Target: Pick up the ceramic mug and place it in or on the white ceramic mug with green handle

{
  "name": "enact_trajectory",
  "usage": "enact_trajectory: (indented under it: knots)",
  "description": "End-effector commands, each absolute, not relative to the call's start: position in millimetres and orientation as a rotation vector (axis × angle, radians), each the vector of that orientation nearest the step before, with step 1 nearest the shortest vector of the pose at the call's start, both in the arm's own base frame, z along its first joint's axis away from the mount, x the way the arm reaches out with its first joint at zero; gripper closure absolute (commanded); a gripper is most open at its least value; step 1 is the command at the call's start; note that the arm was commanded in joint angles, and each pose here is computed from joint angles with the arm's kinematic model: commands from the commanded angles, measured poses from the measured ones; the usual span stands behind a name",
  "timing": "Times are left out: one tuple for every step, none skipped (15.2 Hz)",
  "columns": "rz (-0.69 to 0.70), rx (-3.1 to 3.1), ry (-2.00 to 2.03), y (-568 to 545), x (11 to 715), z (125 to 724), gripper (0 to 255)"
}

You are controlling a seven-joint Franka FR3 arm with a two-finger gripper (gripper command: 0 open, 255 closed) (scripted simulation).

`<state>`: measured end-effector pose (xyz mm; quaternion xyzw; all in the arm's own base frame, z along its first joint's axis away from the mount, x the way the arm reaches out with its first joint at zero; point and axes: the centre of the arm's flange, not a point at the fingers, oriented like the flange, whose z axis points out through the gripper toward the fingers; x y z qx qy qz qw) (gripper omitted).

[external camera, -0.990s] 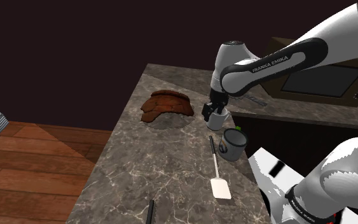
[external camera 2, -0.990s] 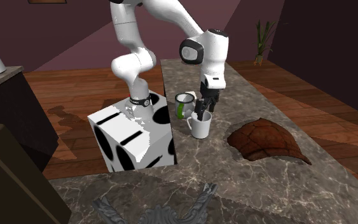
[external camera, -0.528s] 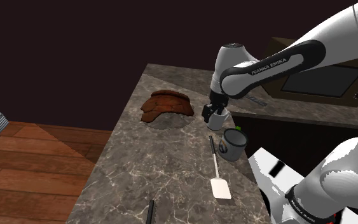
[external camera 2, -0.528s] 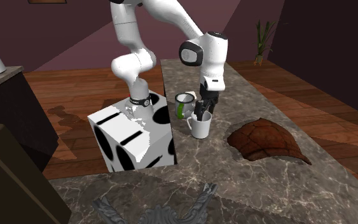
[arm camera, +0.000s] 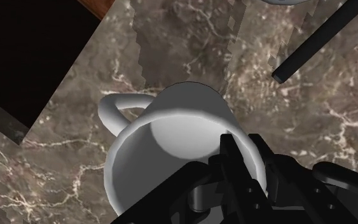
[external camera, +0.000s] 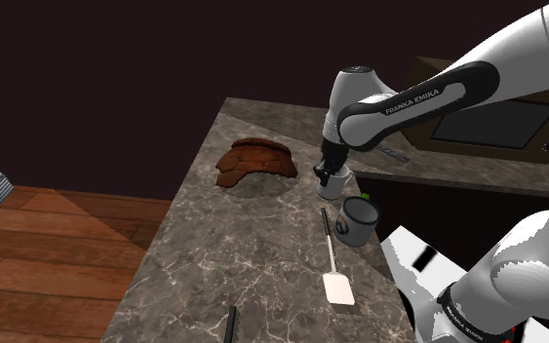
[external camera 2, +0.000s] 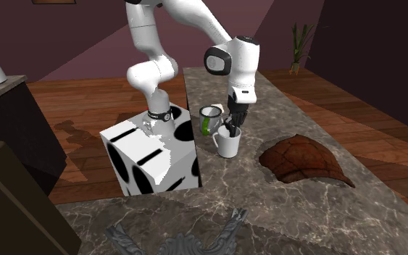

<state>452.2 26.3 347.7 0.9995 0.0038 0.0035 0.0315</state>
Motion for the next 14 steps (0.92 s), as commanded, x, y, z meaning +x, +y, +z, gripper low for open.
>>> enact_trajectory:
  knots:
    - [0.011,3.079,0.012,26,452,348,255]
    - [0.011,3.079,0.012,26,452,348,255]
    - [0.011,3.079,0.012,26,452,348,255]
    - [0.011,3.079,0.012,26,452,353,255]
    - [0.011,3.079,0.012,26,452,358,255]
    - [0.011,3.079,0.012,26,452,364,255]
    - [0.011,3.079,0.012,26,452,369,255]
    - [0.011,3.079,0.012,26,452,374,255]
    - [0.011,3.079,0.012,26,452,379,255]
    - [0.011,3.079,0.012,26,452,385,255]
    - [0.011,3.079,0.012,26,452,390,255]
    - [0.011,3.079,0.012,26,452,395,255]
    - [0.011,3.079,0.012,26,452,400,255]
    - [0.011,3.079,0.012,26,452,406,255]
